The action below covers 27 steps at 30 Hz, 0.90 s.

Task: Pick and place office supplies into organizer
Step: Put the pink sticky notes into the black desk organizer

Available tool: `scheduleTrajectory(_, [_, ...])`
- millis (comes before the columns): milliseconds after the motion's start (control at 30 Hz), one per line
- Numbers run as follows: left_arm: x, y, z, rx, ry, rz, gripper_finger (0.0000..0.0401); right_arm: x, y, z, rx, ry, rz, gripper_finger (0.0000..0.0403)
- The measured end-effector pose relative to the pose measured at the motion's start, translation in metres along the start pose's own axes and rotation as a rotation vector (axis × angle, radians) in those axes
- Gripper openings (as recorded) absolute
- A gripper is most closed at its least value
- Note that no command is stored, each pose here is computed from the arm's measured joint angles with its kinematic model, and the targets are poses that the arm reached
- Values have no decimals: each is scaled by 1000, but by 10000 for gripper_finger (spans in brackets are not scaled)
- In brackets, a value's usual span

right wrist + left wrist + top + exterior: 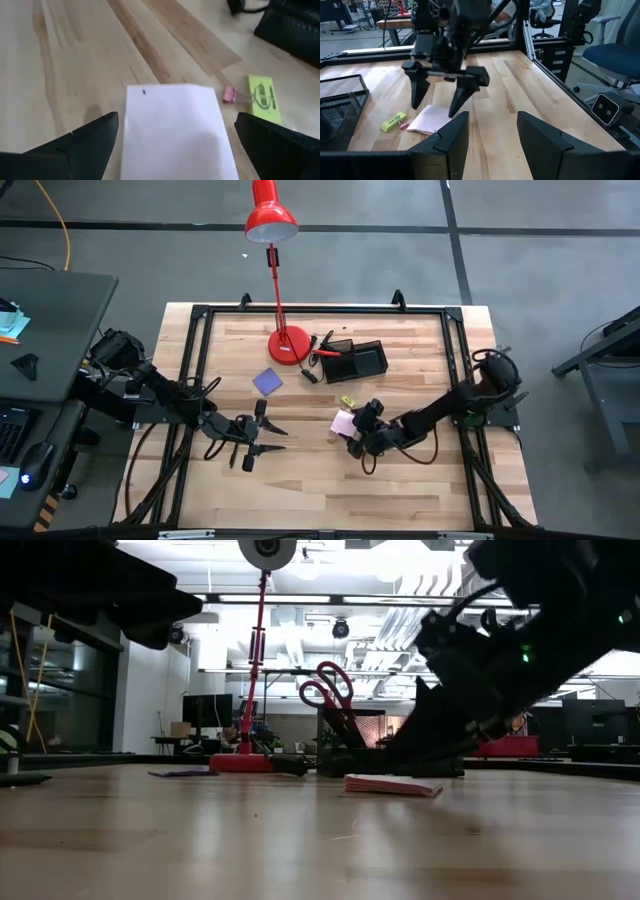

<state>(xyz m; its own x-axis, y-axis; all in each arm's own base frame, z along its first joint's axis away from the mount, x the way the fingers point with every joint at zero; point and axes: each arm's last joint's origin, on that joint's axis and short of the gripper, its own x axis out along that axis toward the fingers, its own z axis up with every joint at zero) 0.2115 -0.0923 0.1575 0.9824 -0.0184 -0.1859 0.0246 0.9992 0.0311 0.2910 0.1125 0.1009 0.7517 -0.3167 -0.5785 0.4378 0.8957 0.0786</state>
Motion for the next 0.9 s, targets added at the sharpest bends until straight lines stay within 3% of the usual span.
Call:
scheduleTrajectory(567, [0,0,0,1,2,0,159,12,-2,-18,-101,52,-30,389])
scheduleTrajectory(900, [0,0,0,1,2,0,159,13,-1,-19,-87,76,16,346])
